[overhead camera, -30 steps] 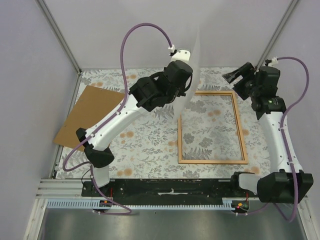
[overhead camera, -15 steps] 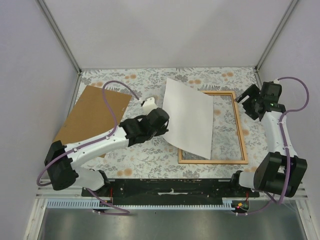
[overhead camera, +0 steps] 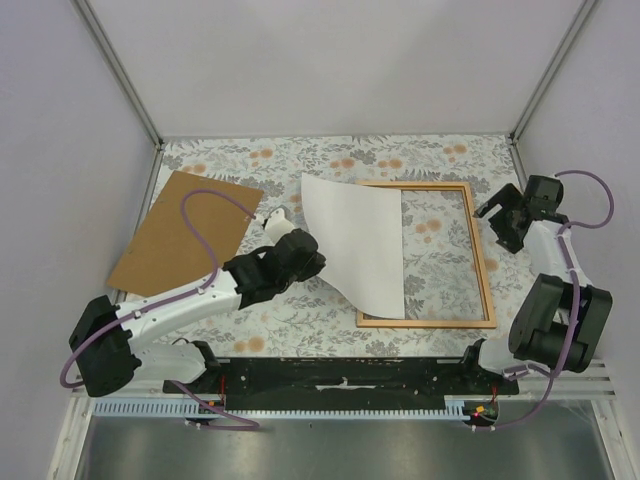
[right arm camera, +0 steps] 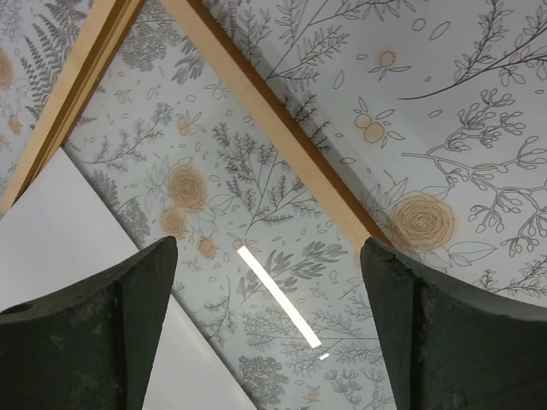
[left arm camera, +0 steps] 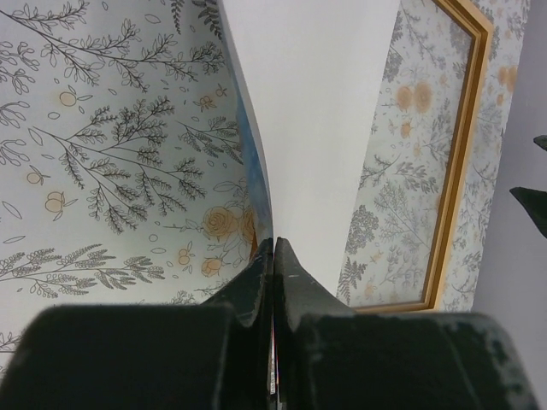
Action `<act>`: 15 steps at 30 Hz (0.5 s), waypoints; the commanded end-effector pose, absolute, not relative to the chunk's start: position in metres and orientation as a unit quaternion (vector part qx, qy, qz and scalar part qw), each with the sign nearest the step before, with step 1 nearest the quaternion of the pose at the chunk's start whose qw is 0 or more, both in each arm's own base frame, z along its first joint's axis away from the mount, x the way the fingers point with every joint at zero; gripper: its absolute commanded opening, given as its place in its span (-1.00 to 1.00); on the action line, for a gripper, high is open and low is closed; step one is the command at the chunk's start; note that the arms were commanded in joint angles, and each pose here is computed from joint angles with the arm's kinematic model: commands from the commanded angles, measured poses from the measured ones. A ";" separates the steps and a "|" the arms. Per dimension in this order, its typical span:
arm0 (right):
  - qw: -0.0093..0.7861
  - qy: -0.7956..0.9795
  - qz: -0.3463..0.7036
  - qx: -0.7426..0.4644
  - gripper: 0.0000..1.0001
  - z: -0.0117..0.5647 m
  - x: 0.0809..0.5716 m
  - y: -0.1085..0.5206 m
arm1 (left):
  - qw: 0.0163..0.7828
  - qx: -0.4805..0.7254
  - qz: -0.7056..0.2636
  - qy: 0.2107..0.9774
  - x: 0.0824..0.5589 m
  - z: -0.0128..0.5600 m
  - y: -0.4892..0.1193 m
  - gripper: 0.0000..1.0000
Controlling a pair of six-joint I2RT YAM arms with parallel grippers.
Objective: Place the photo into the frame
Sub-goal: Place the photo on the glass panel.
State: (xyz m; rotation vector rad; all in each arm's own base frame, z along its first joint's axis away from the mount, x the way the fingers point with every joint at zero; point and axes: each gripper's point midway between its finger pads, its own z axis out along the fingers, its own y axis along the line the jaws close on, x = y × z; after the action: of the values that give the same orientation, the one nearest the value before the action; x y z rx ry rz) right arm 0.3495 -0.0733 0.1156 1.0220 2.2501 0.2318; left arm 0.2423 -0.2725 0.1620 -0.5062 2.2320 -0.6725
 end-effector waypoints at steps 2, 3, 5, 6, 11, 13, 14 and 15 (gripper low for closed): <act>0.329 0.851 0.118 0.391 0.96 0.097 0.356 -0.084 | 0.386 -0.225 -0.320 0.835 0.253 0.179 -0.286 -0.96; 0.326 0.850 0.120 0.395 0.96 0.093 0.356 -0.085 | 0.386 -0.221 -0.326 0.834 0.253 0.178 -0.288 -0.96; 0.319 0.847 0.131 0.403 0.96 0.085 0.355 -0.082 | 0.387 -0.214 -0.325 0.836 0.253 0.175 -0.289 -0.95; 0.318 0.847 0.138 0.404 0.96 0.080 0.354 -0.080 | 0.389 -0.209 -0.326 0.836 0.253 0.175 -0.289 -0.96; 0.304 0.838 0.176 0.418 0.96 0.065 0.347 -0.063 | 0.402 -0.183 -0.318 0.839 0.251 0.173 -0.284 -0.96; 0.303 0.834 0.190 0.420 0.96 0.062 0.345 -0.057 | 0.407 -0.170 -0.315 0.840 0.250 0.171 -0.282 -0.96; 0.304 0.831 0.196 0.422 0.96 0.061 0.344 -0.055 | 0.408 -0.166 -0.311 0.842 0.250 0.168 -0.280 -0.96; 0.303 0.831 0.201 0.422 0.96 0.060 0.342 -0.051 | 0.411 -0.161 -0.309 0.842 0.249 0.168 -0.278 -0.96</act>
State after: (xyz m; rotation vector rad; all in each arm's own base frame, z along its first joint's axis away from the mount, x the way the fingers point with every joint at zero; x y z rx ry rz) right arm 0.3360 -0.0631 0.0551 1.1291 2.2627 0.4283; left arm 0.2422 -0.2822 0.1538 -0.4660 2.1956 -0.7667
